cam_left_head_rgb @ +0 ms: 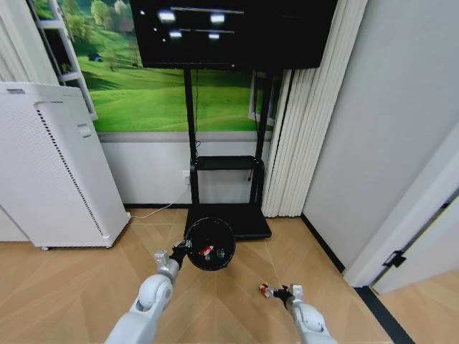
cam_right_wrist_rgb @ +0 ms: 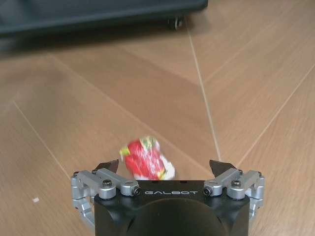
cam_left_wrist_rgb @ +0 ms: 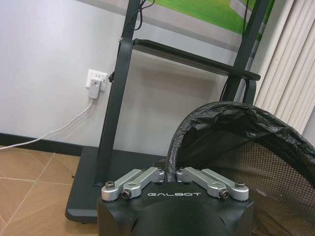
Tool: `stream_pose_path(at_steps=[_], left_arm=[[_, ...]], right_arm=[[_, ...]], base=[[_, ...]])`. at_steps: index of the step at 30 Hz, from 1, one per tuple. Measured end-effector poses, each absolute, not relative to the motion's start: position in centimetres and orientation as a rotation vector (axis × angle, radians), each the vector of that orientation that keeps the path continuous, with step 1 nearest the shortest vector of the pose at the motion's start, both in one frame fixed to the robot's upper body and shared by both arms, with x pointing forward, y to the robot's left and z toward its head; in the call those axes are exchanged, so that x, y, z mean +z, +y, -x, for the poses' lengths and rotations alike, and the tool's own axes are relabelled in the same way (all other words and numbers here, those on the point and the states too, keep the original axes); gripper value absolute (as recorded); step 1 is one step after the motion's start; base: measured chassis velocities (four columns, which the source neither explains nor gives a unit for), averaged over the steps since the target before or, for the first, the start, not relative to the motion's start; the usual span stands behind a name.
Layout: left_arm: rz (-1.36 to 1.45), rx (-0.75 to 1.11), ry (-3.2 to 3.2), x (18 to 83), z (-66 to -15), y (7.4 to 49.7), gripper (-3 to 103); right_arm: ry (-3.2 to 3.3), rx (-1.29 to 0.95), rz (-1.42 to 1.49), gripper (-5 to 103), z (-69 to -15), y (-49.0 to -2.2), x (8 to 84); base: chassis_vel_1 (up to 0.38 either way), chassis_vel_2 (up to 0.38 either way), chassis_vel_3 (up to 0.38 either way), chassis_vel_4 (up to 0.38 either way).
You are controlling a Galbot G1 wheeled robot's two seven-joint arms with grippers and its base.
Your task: Pick up the trash bin and place the garbage on the floor into it.
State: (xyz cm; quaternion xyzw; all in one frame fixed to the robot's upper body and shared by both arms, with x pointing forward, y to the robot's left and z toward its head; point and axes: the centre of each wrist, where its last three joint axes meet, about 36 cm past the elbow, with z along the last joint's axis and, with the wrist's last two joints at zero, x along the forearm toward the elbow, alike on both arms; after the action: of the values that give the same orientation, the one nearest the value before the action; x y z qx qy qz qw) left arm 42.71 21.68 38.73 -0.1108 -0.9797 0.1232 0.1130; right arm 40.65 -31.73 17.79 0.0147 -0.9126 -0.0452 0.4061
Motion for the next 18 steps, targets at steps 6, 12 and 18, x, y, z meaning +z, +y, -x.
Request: stream_pose_path(at_steps=[6, 12, 18], left_arm=[[0.315, 0.356, -2.877, 38.8, -42.3, 22.0, 4], [0.313, 0.349, -2.881, 39.0, -42.2, 22.2, 4], [0.316, 0.347, -2.884, 39.1, -42.3, 22.5, 4]], right_arm=[[-2.271, -0.122, -0.034, 100, -41.4, -31.3, 16.0], [-2.277, -0.121, -0.026, 100, -42.3, -31.3, 15.3], [-2.274, -0.108, -0.025, 100, -42.9, -30.9, 14.6]], base=[[0.0, 0.0, 0.0, 0.0], [0.0, 0.0, 0.0, 0.0], [0.0, 0.0, 0.0, 0.0]])
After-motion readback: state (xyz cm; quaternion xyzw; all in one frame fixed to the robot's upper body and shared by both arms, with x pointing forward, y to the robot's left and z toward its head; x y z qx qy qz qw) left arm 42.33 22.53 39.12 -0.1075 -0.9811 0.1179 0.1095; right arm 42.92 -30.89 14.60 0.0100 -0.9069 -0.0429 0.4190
